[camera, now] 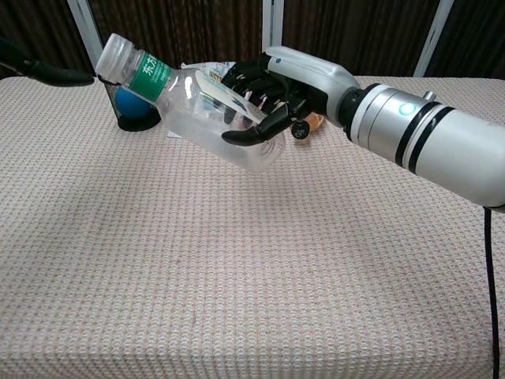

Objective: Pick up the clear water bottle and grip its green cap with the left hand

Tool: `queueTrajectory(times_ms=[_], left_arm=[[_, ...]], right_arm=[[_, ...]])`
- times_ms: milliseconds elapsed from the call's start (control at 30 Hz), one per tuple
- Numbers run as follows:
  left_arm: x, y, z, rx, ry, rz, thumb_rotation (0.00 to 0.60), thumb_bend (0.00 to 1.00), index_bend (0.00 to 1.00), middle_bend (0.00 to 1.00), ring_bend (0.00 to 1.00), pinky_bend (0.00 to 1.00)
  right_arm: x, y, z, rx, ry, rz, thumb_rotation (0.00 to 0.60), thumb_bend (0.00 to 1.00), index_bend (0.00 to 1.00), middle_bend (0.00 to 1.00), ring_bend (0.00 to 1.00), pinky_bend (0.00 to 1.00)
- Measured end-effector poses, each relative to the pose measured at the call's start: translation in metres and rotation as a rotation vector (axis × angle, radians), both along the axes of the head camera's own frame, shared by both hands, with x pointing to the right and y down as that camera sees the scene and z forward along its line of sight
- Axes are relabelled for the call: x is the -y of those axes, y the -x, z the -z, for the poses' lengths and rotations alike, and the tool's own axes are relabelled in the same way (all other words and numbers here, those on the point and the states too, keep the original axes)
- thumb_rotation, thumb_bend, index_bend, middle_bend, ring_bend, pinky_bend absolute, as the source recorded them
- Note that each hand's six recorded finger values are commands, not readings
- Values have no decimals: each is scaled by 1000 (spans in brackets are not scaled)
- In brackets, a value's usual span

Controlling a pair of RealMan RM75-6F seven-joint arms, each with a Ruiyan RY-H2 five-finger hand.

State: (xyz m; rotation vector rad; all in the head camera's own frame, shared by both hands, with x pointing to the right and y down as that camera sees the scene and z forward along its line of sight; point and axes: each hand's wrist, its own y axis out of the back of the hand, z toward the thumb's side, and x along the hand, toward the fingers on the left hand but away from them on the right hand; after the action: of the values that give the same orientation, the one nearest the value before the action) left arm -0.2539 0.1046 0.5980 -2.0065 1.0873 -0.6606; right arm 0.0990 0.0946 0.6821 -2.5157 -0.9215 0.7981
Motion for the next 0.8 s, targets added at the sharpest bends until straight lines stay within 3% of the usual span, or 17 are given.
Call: queueTrajectory(times_ms=[800], left_arm=[[0, -7, 8, -83, 30, 7, 600, 27, 146, 138, 83, 119]], right_arm=[[-1, 6, -2, 18, 36, 11, 600, 640, 781, 615, 556, 601]])
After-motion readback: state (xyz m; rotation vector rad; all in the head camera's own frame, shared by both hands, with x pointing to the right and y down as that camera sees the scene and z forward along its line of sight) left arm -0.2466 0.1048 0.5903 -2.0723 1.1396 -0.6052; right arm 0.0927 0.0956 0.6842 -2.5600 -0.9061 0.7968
